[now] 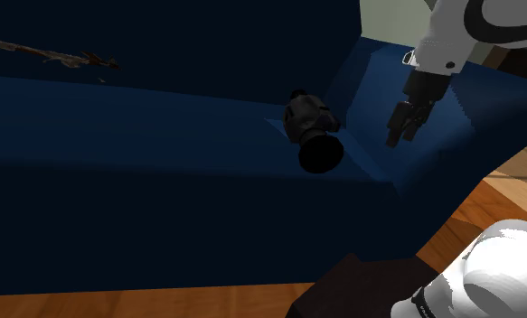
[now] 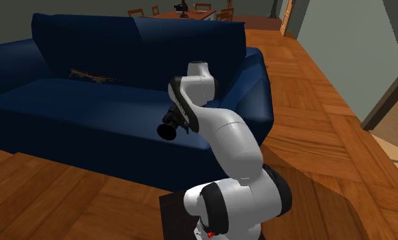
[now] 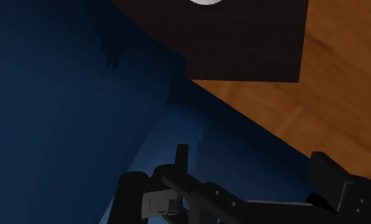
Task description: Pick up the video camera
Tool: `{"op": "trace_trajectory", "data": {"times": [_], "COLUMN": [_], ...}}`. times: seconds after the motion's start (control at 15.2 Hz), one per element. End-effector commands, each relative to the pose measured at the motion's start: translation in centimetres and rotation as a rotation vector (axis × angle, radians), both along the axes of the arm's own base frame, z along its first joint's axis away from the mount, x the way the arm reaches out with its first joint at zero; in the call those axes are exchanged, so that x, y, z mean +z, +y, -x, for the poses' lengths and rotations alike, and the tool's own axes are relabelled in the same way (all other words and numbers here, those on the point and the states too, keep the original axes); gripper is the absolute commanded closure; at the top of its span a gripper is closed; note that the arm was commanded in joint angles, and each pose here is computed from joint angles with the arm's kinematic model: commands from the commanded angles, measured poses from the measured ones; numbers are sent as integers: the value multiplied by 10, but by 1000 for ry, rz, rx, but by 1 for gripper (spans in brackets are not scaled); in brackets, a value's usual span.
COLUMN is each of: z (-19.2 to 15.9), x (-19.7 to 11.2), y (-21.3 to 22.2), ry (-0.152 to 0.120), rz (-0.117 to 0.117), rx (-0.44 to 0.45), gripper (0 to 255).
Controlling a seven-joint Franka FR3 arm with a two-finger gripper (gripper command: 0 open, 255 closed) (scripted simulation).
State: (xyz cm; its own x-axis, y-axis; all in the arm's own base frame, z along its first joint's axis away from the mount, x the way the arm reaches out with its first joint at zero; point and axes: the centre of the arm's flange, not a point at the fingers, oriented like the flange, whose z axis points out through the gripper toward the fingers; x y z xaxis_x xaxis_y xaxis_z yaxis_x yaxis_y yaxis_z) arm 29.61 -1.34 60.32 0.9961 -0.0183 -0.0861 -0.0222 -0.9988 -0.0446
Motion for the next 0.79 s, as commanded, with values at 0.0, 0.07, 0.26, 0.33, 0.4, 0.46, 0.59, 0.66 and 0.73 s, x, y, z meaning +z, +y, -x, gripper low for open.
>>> {"op": "trace_trajectory", "data": {"times": [0.0,0.07,0.26,0.33,0.4,0.46,0.59,0.66,0.73], "z": [0,-10,-42,-53,-64,-75,-98,-109,-121], "x": [0,3,11,14,17,20,26,29,33], "y": [0,6,23,28,33,37,45,49,52], "ry": [0,-5,-18,-23,-28,-32,-41,-46,-51], "rz": [0,1,5,6,7,8,10,12,13], "rx": [0,-29,-116,-145,-174,-203,-261,-290,-319], "gripper": [0,0,0,0,0,0,0,0,0]}}
